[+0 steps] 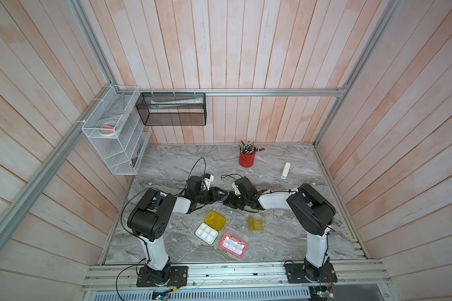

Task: Close pillboxes
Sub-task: Close the lid on the pillbox, then pick up the pillbox at the center of the board.

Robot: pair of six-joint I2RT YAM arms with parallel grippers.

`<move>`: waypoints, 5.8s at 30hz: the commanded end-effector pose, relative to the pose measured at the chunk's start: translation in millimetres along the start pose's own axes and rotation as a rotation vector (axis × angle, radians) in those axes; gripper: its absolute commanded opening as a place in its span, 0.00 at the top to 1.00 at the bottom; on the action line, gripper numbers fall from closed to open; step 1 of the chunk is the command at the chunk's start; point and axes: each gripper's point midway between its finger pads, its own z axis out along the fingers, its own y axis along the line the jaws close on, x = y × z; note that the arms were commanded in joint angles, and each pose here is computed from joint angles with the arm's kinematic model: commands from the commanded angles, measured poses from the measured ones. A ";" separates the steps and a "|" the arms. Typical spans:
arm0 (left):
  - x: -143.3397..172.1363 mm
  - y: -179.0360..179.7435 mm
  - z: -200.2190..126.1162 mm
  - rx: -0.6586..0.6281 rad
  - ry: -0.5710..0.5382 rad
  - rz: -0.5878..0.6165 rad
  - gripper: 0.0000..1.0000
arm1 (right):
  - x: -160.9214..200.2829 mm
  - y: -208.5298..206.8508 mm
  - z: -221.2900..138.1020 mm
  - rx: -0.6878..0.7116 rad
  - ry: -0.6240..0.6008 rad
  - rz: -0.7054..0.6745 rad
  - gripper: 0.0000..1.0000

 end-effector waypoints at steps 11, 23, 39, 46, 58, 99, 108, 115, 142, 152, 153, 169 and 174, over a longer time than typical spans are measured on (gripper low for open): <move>16.5 19.1 2.7 -0.038 0.028 -0.035 0.52 | 3.2 -13.4 0.6 0.042 -0.003 0.009 1.00; 22.0 27.4 5.3 -0.047 0.037 -0.046 0.52 | 4.5 -15.7 1.3 0.044 0.001 0.011 1.00; -7.3 -8.7 -2.2 -0.013 0.003 0.008 0.51 | 4.2 -12.5 -4.1 0.038 -0.009 0.006 1.00; -33.8 -35.7 -22.4 -0.005 -0.061 0.049 0.51 | -1.1 6.5 -19.5 -0.007 -0.043 -0.038 1.00; -52.3 -51.1 -90.5 -0.077 -0.182 0.058 0.50 | -29.3 67.5 -85.4 -0.086 -0.205 -0.277 0.99; 101.5 -122.7 -44.9 -0.068 0.304 0.231 0.38 | 63.8 -83.7 -204.4 0.089 -0.245 -0.003 0.54; 110.6 -128.3 2.0 -0.099 0.407 0.316 0.38 | 56.0 -95.1 -224.4 0.130 -0.309 -0.005 0.44; 116.4 -116.8 26.2 -0.137 0.478 0.333 0.38 | 40.2 -106.8 -234.2 0.129 -0.331 0.005 0.44; 144.0 -90.9 68.0 -0.115 0.559 0.249 0.39 | 27.5 -108.7 -231.0 0.037 -0.359 0.039 0.44; 152.8 -82.6 74.6 -0.125 0.572 0.238 0.40 | 26.4 -107.8 -230.8 0.032 -0.361 0.038 0.44; 153.1 -82.2 75.1 -0.126 0.574 0.236 0.41 | 26.8 -108.1 -230.4 0.033 -0.360 0.038 0.44; 159.2 -67.3 79.3 -0.144 0.578 0.227 0.42 | 26.2 -109.9 -230.7 0.043 -0.362 0.042 0.44; 161.2 -60.9 80.4 -0.158 0.583 0.226 0.43 | 27.7 -112.3 -230.2 0.049 -0.362 0.044 0.44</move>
